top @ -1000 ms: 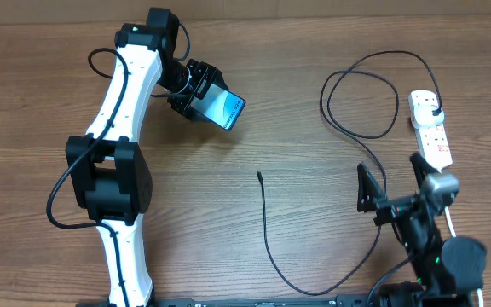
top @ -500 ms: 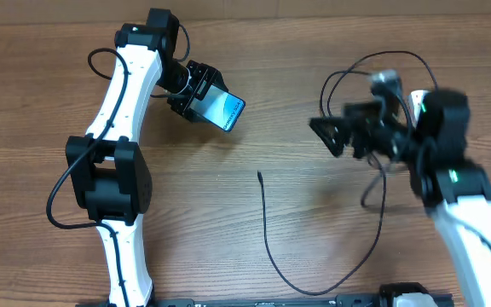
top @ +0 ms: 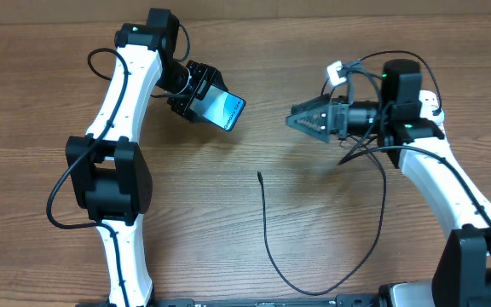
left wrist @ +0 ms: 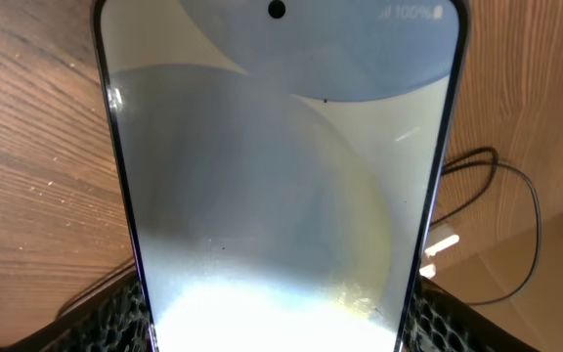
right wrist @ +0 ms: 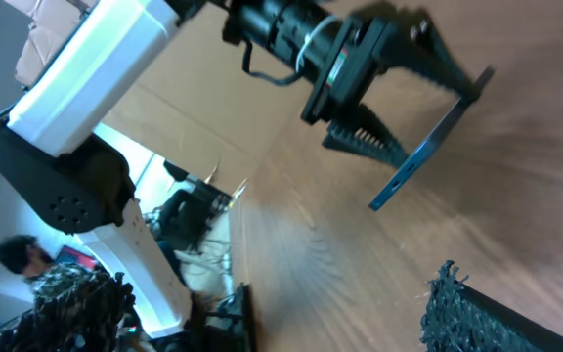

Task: Plug charger to phone and switch on socket
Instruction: 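Swing the right gripper up toward the phone held by the left gripper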

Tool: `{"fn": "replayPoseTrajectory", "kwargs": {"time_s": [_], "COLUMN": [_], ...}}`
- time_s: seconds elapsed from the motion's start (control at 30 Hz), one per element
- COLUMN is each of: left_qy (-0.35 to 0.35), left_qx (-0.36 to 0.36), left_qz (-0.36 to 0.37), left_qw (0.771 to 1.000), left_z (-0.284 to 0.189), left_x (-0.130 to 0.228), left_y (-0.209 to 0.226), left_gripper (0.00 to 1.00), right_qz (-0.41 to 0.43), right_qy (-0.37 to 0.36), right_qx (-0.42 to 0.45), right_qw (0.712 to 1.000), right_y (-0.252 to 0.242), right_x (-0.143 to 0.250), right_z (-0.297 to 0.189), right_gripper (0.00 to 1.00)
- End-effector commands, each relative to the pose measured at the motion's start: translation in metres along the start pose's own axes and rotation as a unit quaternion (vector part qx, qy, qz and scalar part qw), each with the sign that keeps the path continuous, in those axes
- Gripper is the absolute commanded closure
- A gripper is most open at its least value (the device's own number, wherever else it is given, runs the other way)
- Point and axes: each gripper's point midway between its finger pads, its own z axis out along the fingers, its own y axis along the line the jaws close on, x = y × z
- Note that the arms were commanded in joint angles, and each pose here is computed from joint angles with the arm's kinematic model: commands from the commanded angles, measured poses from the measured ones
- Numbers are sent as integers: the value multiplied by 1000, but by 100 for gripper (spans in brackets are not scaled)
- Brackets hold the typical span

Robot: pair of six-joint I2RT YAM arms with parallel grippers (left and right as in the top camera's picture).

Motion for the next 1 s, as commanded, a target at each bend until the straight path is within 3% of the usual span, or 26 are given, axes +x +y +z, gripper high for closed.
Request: {"fn": "replayPoseTrajectory", "kwargs": {"time_s": [0.0, 0.23, 0.33, 0.97], "left_qy": [-6, -3, 1, 35], "left_qx": [-1, -11, -15, -25], "left_qz": [-23, -47, -64, -110], "left_qw": [1000, 999, 998, 993], "left_z": [2, 13, 17, 32], "left_x": [10, 27, 35, 70], "left_y": [-8, -12, -13, -18], "left_gripper": [96, 96, 96, 96], "right_qz": [85, 178, 177, 206], "right_qy": [-15, -73, -87, -61], "right_qx": [64, 195, 234, 240], "right_qw": [994, 962, 952, 947], "right_y": [-15, -55, -65, -80], "right_x": [-7, -11, -11, 9], "right_z": [16, 26, 31, 49], "right_gripper": [0, 0, 0, 0]}}
